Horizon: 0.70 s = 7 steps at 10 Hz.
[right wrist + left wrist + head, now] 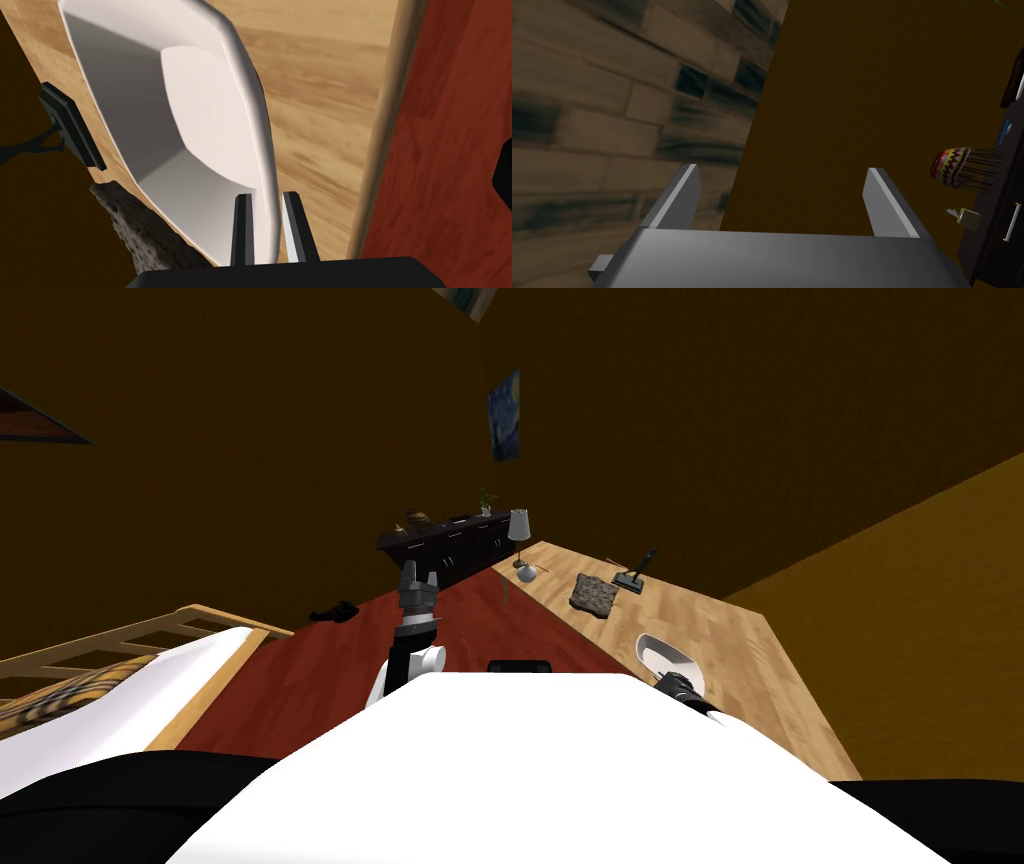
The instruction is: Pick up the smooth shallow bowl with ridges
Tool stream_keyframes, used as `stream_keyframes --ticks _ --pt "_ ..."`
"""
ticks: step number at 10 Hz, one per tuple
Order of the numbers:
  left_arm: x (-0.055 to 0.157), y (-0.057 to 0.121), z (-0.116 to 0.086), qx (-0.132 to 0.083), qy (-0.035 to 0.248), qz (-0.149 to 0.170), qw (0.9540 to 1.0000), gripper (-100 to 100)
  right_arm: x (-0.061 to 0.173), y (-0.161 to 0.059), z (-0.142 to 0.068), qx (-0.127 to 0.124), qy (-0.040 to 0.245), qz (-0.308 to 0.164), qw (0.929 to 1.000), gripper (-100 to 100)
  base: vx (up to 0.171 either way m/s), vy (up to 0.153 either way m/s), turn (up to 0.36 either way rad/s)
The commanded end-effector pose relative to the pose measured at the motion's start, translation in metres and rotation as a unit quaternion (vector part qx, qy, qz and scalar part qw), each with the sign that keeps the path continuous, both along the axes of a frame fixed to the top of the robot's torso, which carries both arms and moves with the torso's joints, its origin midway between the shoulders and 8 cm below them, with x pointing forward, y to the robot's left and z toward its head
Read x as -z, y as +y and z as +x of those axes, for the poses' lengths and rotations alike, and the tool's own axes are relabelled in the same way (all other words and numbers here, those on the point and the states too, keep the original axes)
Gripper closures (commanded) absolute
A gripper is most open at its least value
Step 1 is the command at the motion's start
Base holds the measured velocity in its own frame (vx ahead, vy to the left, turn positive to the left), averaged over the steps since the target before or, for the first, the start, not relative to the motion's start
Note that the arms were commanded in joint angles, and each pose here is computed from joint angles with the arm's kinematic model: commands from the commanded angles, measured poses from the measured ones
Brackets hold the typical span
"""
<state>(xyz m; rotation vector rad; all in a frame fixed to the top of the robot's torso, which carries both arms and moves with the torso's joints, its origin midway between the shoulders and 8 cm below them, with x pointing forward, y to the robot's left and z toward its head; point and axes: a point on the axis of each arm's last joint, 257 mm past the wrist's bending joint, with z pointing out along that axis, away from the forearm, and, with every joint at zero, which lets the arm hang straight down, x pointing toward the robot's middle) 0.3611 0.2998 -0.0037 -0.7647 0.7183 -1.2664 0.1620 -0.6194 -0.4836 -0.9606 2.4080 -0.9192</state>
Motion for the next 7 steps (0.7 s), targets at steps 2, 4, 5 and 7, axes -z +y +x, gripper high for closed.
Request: stream_keyframes --ticks 2,4,5,7 --pt "0.000 0.000 0.000 0.000 0.000 0.000 1.0000 0 -0.008 0.003 0.008 -0.025 -0.001 -0.002 0.9997 100 0.076 0.032 -0.308" --pt "0.000 0.000 0.000 0.000 0.000 0.000 1.0000 0 -0.014 0.007 0.016 -0.052 -0.001 -0.002 0.9987 100 0.100 0.066 -0.230" --pt "0.000 0.000 0.000 0.000 0.000 0.000 1.0000 0 -0.016 0.008 0.018 -0.058 -0.001 -0.002 0.9983 100 0.079 0.053 -0.199" --pt "0.000 0.000 0.000 0.000 0.000 0.000 1.0000 0 -0.015 0.008 0.017 -0.054 -0.001 -0.001 0.9986 0 0.018 0.015 -0.014"
